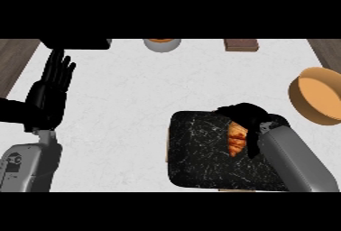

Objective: Pick the croissant from the tray and place it in the pot

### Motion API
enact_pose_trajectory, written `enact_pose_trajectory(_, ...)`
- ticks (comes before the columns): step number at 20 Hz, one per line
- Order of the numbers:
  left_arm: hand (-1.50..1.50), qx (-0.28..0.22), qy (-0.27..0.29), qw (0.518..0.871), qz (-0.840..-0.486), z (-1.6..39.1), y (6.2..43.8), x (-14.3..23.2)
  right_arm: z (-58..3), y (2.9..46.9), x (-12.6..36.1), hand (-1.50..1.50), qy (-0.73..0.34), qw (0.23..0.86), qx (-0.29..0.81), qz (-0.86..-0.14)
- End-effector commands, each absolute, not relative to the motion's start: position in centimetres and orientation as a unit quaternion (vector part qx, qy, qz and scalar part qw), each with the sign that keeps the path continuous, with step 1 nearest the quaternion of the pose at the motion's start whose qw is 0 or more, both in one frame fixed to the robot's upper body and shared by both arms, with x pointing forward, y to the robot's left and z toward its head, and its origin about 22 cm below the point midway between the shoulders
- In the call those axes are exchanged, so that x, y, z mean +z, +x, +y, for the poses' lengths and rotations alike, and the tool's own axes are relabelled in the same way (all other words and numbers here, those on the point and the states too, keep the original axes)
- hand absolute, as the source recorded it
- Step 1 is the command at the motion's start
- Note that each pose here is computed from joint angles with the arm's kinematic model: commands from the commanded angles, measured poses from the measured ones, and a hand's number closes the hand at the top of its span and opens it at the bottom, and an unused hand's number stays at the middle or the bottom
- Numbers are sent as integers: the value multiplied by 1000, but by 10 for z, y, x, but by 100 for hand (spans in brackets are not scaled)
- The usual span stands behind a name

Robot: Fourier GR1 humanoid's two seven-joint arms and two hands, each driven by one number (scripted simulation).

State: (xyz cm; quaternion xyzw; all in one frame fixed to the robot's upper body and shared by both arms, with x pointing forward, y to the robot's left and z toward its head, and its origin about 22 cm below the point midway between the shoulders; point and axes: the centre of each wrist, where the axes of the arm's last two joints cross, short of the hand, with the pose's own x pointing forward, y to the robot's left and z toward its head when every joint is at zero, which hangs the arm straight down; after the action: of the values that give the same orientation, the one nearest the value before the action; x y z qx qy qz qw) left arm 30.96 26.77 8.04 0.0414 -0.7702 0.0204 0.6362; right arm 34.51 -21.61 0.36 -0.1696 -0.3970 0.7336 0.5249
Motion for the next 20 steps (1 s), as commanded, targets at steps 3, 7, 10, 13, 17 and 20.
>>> enact_pose_trajectory(3, 0, 20, 45, 645, -762, 264, 298, 76, -175, 335, -13, 150, -127, 480, 760, -420)
enact_pose_trajectory(7, 0, 24, 43, 640, -767, 260, 294, 85, -198, 320, -30, 150, -130, 472, 758, -431)
enact_pose_trajectory(10, 0, 18, 48, 629, -776, 256, 302, 65, -186, 320, -33, 150, -145, 462, 758, -437)
enact_pose_trajectory(13, 0, 19, 48, 631, -774, 266, 300, 88, -193, 341, -7, 150, -215, 435, 745, -457)
enact_pose_trajectory(17, 0, 25, 45, 642, -765, 262, 299, 72, -184, 322, 39, 150, -249, 432, 716, -489)
enact_pose_trajectory(20, 0, 29, 61, 641, -765, 279, 299, 78, -155, 301, 58, 150, -249, 439, 661, -555)
